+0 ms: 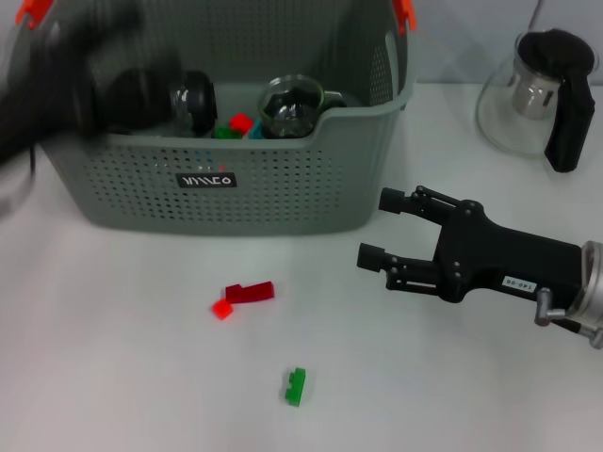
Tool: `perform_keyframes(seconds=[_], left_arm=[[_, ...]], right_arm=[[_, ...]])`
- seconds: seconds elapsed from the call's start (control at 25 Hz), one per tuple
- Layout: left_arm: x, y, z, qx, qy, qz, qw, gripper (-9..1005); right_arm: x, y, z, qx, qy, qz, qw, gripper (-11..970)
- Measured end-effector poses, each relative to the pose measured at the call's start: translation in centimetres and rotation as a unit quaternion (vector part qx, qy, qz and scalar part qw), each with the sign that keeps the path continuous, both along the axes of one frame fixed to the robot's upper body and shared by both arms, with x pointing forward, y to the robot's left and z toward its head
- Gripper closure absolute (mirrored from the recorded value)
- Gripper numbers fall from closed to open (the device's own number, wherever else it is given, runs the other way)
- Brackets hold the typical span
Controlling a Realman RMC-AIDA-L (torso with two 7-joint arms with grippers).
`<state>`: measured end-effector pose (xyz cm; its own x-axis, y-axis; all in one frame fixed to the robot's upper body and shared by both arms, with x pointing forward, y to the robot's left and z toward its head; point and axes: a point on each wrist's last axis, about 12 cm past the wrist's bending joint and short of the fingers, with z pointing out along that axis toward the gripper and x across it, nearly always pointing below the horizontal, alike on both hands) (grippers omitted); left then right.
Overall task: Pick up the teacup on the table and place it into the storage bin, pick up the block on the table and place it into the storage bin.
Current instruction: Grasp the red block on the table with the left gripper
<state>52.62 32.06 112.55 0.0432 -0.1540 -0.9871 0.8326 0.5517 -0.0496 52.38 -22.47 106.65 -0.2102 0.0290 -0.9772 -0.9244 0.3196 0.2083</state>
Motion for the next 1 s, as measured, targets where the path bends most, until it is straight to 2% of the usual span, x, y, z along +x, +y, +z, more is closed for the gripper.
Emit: perform_keyframes(seconds=[0.16,0.32,0.44,0.6,1.0], left_arm=[[-4.4,0.3,-3.7,0.064,0.006,0.005,0.998,152],[-6.6,0.3,-6.1,0.103,0.037,0.012,0.994,159],[-7.1,0.1,-7.5,0.13,0.06,0.017,0.99,173],[-6.8,-0.9,-9.5,0.173,0.08,0.025,0.981,190],[-6.6,-3.5,-12.1,0.226,0.072,0.016,0.971,234]], right_arm=[[0.0,0.0,0.0,0.001,0.004,-0.003,1.0,49],[0.1,-0.1,-0.1,0.0,0.008,-0.006,1.0,49],[0.0,-0.2,-0.1,-0.001,0.008,-0.008,1.0,50],[0.0,-0.3,-0.2,-0.002,0.009,-0.009,1.0,49],[0.0,-0.4,-0.2,-0.002,0.01,-0.01,1.0,50]])
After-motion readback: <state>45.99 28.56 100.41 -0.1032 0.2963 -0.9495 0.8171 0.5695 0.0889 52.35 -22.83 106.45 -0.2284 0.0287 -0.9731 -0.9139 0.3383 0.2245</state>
